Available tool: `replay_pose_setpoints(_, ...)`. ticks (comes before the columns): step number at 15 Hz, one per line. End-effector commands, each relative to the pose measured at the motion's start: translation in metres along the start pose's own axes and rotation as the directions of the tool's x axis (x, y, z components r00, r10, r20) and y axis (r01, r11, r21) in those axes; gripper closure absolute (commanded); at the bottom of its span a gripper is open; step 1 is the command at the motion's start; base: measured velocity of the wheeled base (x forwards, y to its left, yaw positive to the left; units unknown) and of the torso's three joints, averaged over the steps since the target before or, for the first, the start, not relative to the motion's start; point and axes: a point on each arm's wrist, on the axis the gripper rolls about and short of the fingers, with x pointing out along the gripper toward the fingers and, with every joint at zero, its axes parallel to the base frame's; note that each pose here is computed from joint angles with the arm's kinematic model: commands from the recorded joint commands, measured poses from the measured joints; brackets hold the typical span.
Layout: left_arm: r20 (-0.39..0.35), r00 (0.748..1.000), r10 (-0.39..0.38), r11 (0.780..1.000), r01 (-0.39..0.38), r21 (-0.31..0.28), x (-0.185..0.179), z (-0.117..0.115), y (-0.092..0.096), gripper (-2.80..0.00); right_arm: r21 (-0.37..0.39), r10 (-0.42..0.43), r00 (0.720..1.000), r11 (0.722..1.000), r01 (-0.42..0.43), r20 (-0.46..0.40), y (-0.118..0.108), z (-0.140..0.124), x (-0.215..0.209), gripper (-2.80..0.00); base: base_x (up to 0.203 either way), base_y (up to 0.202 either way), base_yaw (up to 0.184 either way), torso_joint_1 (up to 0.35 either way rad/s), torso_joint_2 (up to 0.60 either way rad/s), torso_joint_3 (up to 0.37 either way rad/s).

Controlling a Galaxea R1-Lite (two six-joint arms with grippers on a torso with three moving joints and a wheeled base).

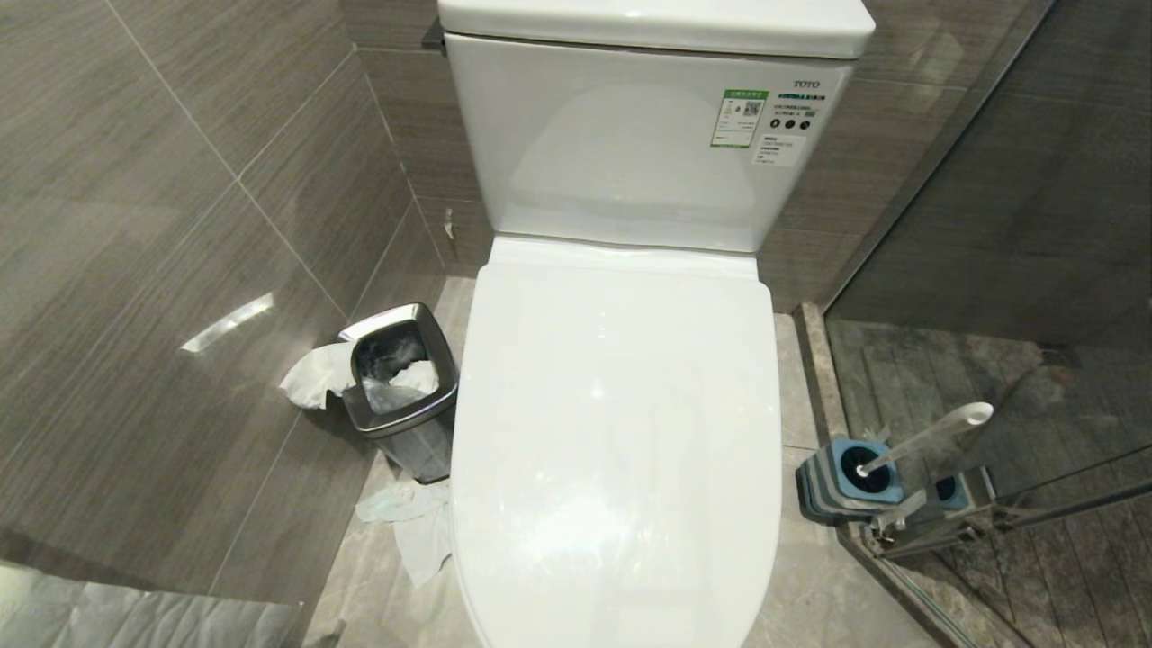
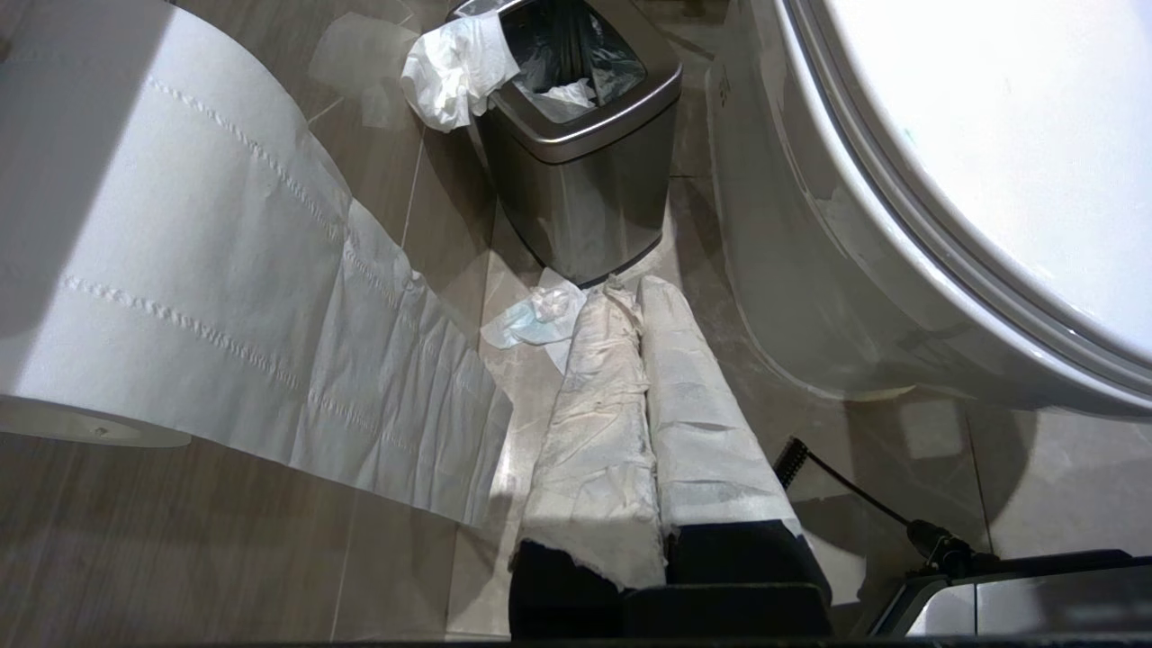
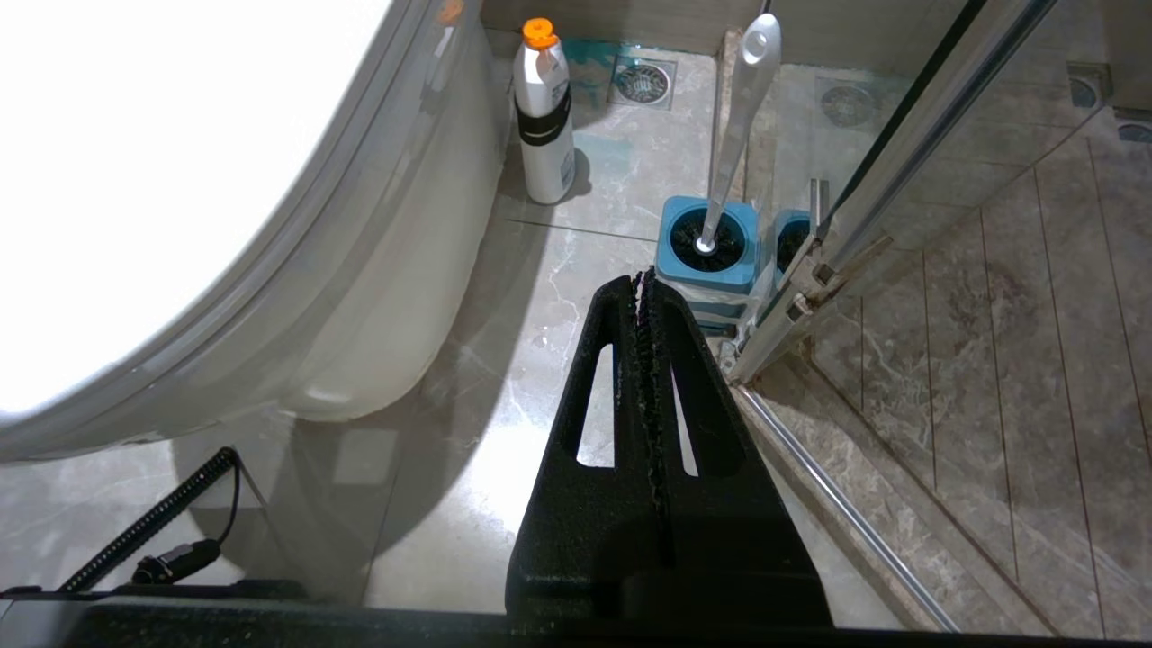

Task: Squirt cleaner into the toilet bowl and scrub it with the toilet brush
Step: Use the left hand to lift the toilet lid slightly

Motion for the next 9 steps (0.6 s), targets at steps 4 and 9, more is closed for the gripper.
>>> replay_pose_setpoints(4, -0.003, 1.0, 0.0, 1.0, 0.0, 0.0, 0.0002, -0.0008, -0.0001, 0.0, 0.002, -0.002, 1.0, 1.0, 0.002, -0.001, 0.0, 0.0, 0.0001, 0.0, 0.0, 0.0, 0.0, 0.0, 0.0, 0.0)
replay_pose_setpoints(9, -0.003, 1.0, 0.0, 1.0, 0.0, 0.0, 0.0002, -0.0008, -0.0001, 0.0, 0.002, -0.001, 1.0, 1.0, 0.001, -0.001, -0.0001, 0.0, 0.0001, 0.0, 0.0, 0.0, 0.0, 0.0, 0.0, 0.0)
